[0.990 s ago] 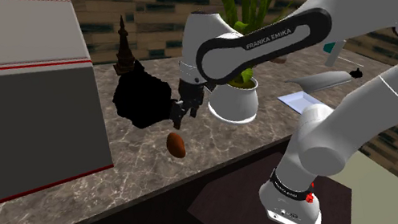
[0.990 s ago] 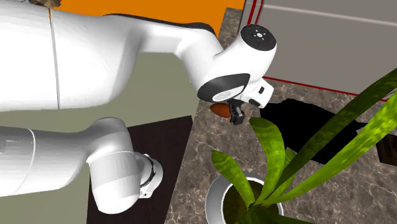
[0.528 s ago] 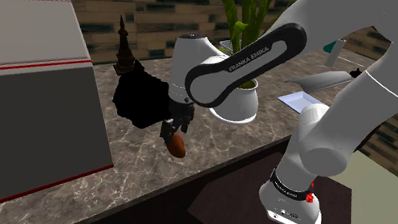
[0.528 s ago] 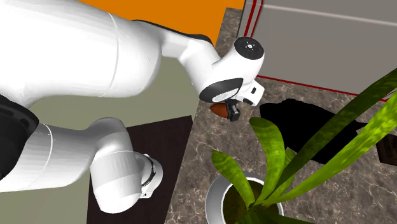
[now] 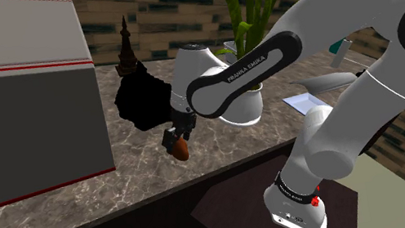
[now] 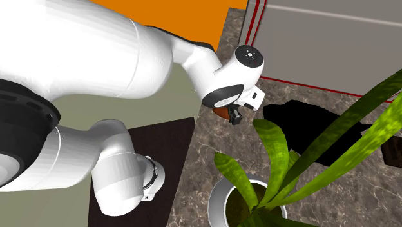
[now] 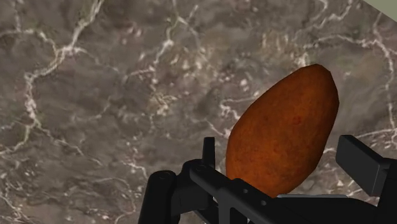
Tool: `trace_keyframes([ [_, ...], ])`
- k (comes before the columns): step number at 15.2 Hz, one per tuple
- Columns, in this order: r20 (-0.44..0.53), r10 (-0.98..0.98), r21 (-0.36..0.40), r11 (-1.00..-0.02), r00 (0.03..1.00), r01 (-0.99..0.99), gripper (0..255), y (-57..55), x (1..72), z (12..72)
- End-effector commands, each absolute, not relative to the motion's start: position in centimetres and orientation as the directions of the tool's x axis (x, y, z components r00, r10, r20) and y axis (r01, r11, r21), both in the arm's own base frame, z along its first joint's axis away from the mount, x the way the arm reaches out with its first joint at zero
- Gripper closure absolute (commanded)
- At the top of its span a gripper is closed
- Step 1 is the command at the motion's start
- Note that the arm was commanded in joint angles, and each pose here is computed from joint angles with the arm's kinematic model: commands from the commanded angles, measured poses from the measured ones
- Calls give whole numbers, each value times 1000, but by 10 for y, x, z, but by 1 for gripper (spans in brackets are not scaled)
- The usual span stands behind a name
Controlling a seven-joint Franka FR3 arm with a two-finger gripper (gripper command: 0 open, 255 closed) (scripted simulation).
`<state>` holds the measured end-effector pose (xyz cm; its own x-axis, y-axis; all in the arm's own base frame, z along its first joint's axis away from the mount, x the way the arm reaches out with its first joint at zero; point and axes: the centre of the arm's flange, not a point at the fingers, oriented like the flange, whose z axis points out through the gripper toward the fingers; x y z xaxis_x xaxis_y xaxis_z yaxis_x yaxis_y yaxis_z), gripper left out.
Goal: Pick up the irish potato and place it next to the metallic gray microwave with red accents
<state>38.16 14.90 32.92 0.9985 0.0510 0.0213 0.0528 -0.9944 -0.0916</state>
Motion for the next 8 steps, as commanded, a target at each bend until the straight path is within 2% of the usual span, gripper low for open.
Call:
trace_keyframes([
  [1,21,51,-92,-994,998,53,0,149,382,329],
  [3,21,51,-92,-994,998,53,0,149,382,329],
  [4,21,51,-92,-994,998,53,255,149,382,329],
  [8,21,51,-92,-994,998,53,255,149,382,329],
])
